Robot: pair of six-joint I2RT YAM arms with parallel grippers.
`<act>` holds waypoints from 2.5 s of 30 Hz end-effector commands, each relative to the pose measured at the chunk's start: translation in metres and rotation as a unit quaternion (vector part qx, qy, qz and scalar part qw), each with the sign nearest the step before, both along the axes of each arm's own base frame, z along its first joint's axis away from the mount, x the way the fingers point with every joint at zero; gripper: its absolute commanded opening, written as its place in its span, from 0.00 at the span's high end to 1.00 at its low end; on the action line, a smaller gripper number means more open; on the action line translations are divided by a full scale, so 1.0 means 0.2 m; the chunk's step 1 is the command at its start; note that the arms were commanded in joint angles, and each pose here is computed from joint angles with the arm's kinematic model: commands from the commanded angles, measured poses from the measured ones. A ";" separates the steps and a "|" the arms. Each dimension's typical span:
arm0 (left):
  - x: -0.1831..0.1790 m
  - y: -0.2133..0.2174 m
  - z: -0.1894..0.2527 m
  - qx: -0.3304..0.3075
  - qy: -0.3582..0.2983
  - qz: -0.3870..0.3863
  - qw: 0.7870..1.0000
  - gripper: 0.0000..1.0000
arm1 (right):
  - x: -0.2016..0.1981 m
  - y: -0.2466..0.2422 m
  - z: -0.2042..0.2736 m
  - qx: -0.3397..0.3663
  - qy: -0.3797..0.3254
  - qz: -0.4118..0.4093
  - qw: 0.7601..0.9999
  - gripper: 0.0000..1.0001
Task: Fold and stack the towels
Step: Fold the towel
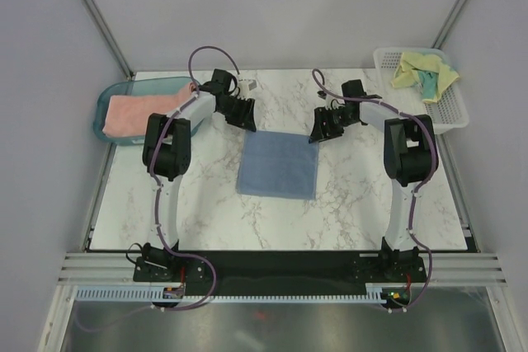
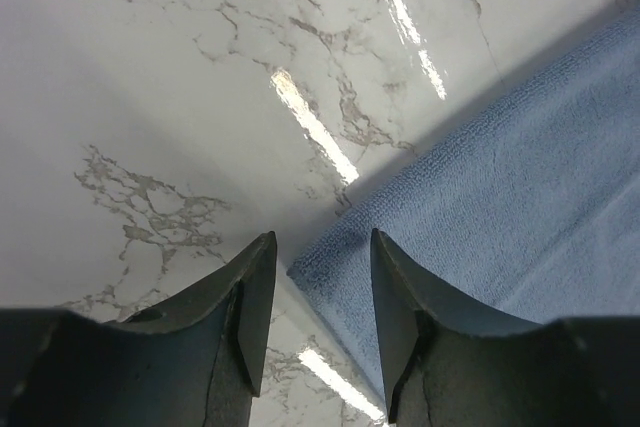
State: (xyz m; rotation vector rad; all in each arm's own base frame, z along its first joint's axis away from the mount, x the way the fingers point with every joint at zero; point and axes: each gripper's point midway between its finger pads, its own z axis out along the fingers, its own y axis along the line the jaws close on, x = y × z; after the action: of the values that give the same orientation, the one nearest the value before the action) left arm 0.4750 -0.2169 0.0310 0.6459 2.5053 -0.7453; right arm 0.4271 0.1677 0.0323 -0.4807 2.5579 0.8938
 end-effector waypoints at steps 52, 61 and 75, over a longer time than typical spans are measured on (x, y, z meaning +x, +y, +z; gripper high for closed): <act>0.18 0.02 0.23 -0.035 -0.030 -0.048 0.998 0.98 | 0.21 -0.01 0.12 0.032 -0.071 0.065 0.995 1.00; 0.16 0.05 0.27 -0.020 -0.034 -0.034 0.999 0.98 | 0.16 0.03 0.27 0.025 -0.109 0.059 0.992 1.00; 0.01 0.08 0.45 -0.029 -0.060 -0.024 0.998 0.98 | 0.03 0.05 0.39 0.002 -0.161 0.055 0.985 1.00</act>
State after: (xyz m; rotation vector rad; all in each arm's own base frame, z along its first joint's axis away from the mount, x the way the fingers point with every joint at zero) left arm 0.4730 -0.1986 0.0797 0.7269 2.4612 -0.7972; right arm 0.4274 0.1763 0.0860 -0.6864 2.3446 0.8370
